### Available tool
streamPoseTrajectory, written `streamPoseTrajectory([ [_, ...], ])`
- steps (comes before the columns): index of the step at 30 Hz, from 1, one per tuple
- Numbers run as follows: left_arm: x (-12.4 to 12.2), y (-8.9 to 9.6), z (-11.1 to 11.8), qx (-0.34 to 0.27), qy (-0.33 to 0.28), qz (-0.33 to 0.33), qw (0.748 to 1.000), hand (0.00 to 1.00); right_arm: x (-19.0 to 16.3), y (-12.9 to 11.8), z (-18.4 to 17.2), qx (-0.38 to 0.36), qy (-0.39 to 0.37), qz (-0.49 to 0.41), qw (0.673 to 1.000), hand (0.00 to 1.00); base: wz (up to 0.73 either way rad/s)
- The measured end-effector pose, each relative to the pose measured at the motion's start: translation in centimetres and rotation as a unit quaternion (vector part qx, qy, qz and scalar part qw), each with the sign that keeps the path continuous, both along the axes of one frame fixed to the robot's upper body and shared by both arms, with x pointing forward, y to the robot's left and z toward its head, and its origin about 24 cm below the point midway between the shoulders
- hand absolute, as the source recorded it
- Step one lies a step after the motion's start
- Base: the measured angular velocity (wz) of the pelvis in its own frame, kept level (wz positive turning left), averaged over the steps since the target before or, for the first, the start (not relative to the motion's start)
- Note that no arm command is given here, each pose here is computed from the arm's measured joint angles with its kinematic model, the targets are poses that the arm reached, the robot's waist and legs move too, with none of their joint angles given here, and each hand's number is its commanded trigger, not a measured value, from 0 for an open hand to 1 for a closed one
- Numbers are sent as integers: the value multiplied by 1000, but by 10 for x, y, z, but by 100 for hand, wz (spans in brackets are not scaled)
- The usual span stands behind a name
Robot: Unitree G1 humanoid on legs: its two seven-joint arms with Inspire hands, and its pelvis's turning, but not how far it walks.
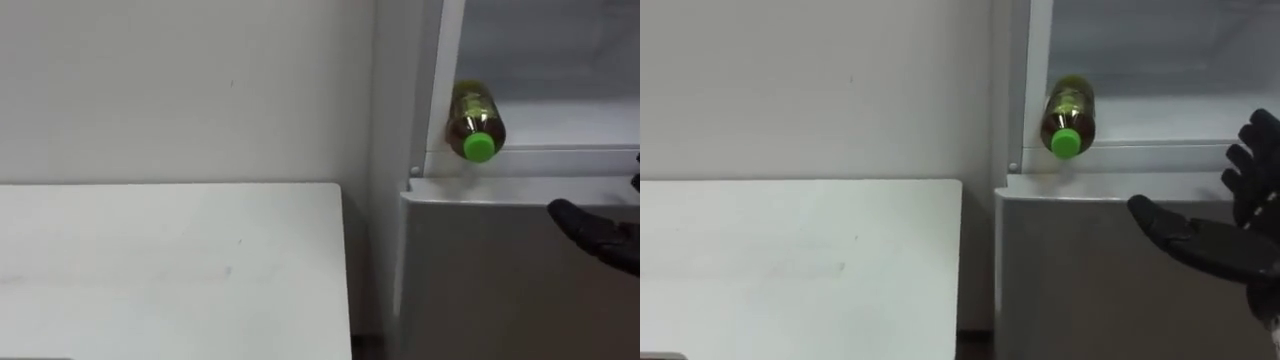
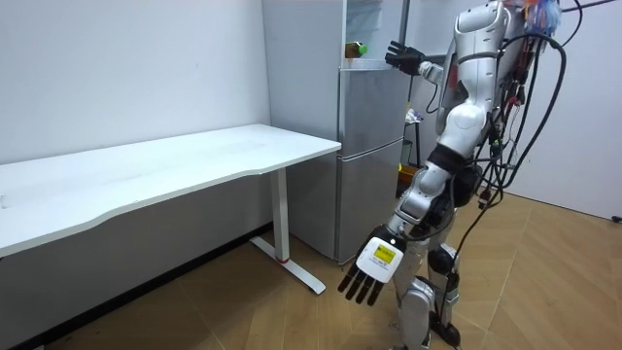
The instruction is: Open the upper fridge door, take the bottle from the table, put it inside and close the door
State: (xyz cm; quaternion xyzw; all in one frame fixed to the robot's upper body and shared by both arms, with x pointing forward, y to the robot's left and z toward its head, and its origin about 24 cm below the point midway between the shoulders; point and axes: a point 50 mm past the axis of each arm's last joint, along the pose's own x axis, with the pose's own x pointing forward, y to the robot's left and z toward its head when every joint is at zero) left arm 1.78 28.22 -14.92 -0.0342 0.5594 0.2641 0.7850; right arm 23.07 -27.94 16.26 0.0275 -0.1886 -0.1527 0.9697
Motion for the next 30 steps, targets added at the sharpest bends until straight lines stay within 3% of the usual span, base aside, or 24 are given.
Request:
streamPoseTrajectory([
  [6,-7,-4,0,-2,-5,-2,1000,0,-18,8,-1,50,-20,44,998,0,-7],
  [12,-11,-8,-2,-4,-2,-11,1000,0,-28,11,-12,71,-32,31,996,0,-4],
  [17,-18,-12,-2,0,-4,-23,1000,0,-52,4,-53,97,27,-36,994,0,-8],
  [23,-51,-15,-1,14,27,-28,999,0,-78,-12,-112,105,145,-139,974,0,-16],
  [30,-59,-17,0,20,32,-58,998,0,-95,-21,-124,106,142,-220,959,0,-9],
])
